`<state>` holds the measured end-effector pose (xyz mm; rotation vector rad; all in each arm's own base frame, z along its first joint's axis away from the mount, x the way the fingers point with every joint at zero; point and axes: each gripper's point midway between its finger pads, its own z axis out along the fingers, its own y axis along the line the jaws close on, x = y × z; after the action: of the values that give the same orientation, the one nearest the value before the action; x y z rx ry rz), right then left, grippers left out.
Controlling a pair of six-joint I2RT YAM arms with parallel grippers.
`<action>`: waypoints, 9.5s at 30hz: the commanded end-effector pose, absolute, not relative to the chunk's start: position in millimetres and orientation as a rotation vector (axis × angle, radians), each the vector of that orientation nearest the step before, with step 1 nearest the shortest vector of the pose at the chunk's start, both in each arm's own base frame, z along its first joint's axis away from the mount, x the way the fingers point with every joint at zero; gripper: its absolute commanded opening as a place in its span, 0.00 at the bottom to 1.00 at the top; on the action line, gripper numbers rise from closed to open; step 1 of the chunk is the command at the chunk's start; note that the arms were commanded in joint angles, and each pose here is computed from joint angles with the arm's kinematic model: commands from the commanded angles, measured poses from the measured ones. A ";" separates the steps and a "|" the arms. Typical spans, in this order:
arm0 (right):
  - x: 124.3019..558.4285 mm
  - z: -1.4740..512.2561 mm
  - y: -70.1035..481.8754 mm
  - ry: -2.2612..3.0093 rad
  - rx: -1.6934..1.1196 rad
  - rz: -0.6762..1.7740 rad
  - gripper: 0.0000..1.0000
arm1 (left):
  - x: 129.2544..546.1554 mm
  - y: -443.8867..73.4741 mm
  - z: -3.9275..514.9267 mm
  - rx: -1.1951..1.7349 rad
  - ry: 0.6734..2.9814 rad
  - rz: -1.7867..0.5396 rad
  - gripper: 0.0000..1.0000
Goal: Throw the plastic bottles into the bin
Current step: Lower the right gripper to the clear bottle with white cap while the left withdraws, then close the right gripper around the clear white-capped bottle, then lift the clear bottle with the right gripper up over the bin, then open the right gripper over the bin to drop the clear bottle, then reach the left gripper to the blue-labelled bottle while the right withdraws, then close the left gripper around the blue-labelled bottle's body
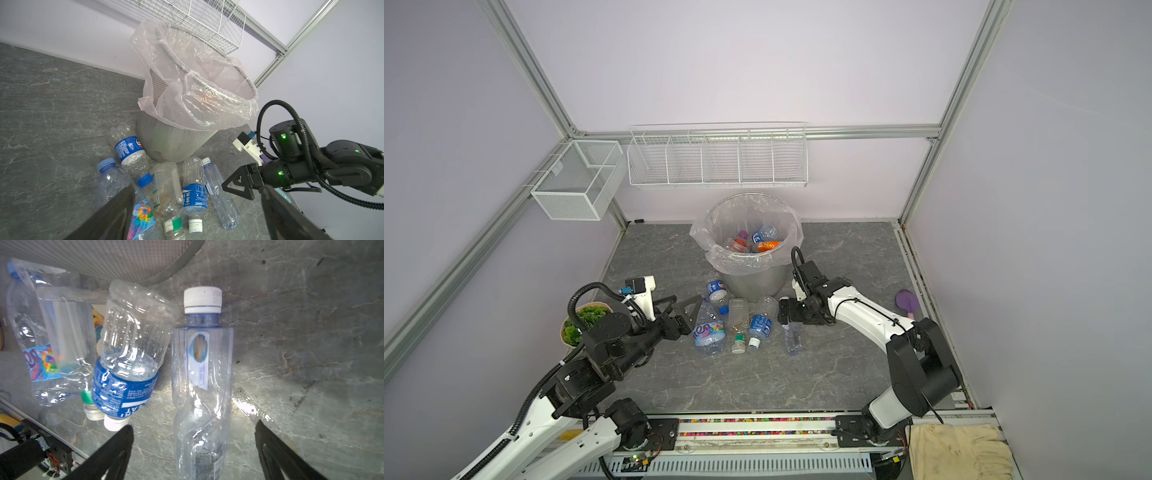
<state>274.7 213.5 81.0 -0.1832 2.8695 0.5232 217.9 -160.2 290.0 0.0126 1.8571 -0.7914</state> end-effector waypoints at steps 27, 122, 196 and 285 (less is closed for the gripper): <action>254.0 49.3 198.4 2.922 -0.232 0.232 0.13 | 214.3 -155.5 288.1 -0.014 1.856 -0.798 0.93; 300.5 506.4 251.1 1.829 -0.546 0.480 0.23 | 199.6 -156.8 239.3 -0.018 1.956 -0.786 0.91; 339.6 439.2 264.9 2.031 -0.526 0.394 0.88 | 192.4 -159.1 211.9 -0.021 2.084 -0.775 0.92; 254.7 191.7 107.6 2.488 0.027 0.369 0.89 | 265.2 -344.7 73.4 0.500 2.637 -0.264 0.82</action>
<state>257.5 106.5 195.8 0.0039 2.4822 0.3350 263.1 -347.4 75.6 0.4731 2.6275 -0.3312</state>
